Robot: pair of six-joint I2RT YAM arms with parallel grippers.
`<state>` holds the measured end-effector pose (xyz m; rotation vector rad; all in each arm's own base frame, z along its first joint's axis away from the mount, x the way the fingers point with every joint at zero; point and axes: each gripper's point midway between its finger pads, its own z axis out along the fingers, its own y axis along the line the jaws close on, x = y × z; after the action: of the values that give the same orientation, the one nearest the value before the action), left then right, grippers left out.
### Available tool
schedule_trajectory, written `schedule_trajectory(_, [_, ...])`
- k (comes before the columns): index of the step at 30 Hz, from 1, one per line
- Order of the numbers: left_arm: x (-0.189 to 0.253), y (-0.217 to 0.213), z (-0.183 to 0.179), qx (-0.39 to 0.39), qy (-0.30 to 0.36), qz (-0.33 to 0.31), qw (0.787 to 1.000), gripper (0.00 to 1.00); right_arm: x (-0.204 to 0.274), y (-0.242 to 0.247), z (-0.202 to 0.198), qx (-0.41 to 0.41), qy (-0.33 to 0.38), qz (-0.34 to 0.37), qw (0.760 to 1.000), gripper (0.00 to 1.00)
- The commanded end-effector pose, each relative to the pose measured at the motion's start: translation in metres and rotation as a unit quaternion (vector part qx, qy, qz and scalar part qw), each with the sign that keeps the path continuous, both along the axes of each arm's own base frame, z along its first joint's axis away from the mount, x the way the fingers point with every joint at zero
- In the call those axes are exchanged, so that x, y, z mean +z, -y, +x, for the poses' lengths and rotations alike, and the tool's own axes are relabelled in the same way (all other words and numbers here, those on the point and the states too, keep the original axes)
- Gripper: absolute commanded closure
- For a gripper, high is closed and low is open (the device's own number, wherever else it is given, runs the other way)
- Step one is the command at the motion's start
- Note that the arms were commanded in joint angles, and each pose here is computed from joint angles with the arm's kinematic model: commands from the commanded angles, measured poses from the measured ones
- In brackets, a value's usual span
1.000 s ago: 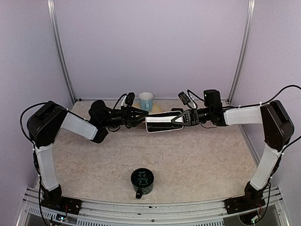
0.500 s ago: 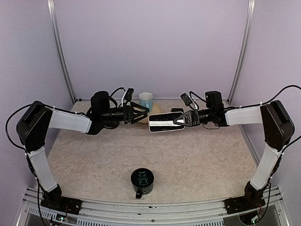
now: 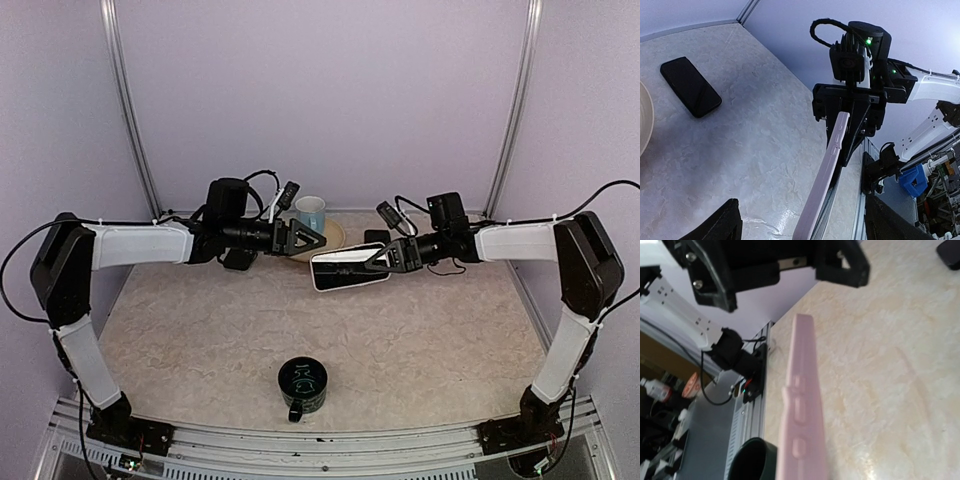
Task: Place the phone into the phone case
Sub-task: Pass from the right arm to the left
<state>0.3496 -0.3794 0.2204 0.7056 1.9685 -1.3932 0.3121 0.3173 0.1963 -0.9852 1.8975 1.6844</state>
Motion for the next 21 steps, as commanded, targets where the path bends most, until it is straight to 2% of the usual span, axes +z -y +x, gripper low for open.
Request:
schedule_trajectory(1, [0.009,0.01,-0.021,-0.053,0.027,0.025,0.998,0.18,0.012,-0.01,-0.013,0.047,0.025,0.022,0.998,1.0])
schedule_trajectory(12, [-0.008,0.03,-0.048,-0.138,0.008,0.063,0.988,0.22,0.007,-0.021,-0.028,0.08,0.023,0.018,0.996,1.0])
schedule_trajectory(21, [-0.03,0.04,-0.062,-0.176,0.0,0.11,0.978,0.25,0.011,-0.032,-0.042,0.105,0.032,0.019,0.994,1.0])
